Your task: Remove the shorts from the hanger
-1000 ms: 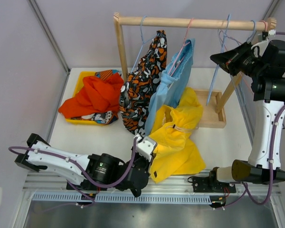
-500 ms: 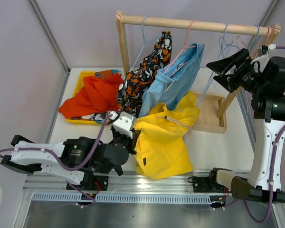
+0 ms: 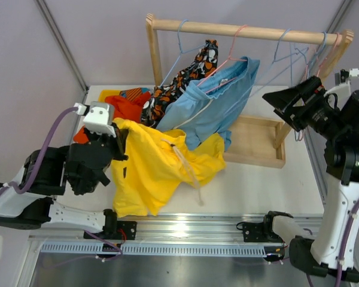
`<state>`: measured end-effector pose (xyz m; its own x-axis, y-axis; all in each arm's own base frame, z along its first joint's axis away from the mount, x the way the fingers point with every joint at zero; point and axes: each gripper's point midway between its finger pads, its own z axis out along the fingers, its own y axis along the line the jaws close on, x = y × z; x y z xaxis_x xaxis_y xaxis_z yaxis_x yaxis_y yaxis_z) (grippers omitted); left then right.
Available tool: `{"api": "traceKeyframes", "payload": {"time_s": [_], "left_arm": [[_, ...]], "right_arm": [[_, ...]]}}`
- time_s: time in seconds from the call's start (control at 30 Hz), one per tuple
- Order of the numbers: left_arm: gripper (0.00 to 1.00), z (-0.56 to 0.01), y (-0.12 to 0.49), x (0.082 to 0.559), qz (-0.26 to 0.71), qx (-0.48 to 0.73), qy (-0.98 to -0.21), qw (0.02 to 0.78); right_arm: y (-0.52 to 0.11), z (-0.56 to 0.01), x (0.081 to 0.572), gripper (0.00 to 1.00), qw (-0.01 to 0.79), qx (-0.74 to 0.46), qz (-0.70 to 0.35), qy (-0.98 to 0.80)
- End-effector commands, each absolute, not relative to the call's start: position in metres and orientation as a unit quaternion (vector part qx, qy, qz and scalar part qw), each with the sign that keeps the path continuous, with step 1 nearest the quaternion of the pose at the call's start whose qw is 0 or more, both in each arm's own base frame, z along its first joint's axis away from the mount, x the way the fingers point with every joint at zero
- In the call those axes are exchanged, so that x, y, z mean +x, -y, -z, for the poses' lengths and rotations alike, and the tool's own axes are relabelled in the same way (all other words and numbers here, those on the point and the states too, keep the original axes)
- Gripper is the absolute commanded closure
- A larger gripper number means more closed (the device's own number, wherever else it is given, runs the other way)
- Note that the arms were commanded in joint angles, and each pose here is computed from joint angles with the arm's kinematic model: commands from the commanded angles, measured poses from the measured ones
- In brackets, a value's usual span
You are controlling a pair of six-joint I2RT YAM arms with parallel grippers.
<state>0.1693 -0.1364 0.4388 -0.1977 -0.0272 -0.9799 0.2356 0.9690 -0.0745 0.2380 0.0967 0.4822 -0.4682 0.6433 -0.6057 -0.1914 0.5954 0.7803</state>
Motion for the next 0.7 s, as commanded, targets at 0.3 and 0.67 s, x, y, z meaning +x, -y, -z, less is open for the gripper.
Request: {"api": "traceKeyframes", "payload": {"time_s": [0.3, 0.67], "left_arm": [[1.00, -0.515, -0.005, 0.182, -0.034, -0.096, -0.696, 0.711], [1.00, -0.557, 0.027, 0.221, -0.231, 0.001, -0.660, 0.715]], "right_arm": [[-0.107, -0.475, 0.166, 0.00, 0.517, 0.114, -0.415, -0.740], [-0.112, -0.462, 0.163, 0.01, 0.515, 0.092, -0.421, -0.741]]}}
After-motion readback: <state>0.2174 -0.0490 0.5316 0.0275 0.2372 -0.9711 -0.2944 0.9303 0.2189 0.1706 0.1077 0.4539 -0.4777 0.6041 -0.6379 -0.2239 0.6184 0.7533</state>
